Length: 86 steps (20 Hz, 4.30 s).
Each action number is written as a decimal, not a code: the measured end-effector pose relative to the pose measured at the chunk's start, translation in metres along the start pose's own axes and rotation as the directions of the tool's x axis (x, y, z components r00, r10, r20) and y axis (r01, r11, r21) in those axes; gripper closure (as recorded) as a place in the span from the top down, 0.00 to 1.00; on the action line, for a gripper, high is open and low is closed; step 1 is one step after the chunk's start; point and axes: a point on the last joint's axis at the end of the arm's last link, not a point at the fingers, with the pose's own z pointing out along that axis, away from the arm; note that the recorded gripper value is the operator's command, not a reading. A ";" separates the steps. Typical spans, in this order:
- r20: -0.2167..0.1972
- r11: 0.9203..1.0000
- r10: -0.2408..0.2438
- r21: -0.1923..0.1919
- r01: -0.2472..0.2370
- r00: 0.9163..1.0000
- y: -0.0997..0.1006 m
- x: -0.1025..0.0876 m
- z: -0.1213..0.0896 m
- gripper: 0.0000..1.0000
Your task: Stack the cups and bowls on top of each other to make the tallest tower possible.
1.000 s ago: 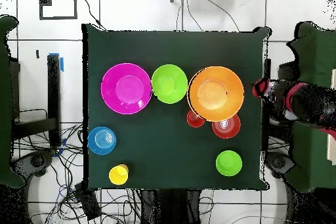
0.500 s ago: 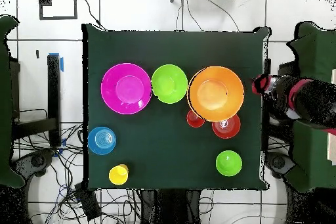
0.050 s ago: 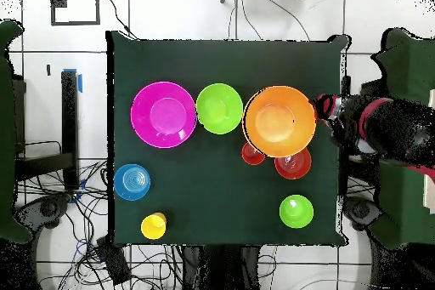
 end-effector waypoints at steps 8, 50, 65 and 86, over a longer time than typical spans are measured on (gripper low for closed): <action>-0.017 0.999 -0.011 0.031 0.012 1.000 0.028 0.010 -0.004 1.00; 0.057 0.984 0.040 0.173 -0.049 0.998 0.151 0.040 0.040 1.00; 0.085 0.973 0.095 0.203 -0.110 0.992 0.160 0.050 0.049 1.00; 0.105 0.963 0.135 0.221 -0.156 0.985 0.154 0.053 0.046 1.00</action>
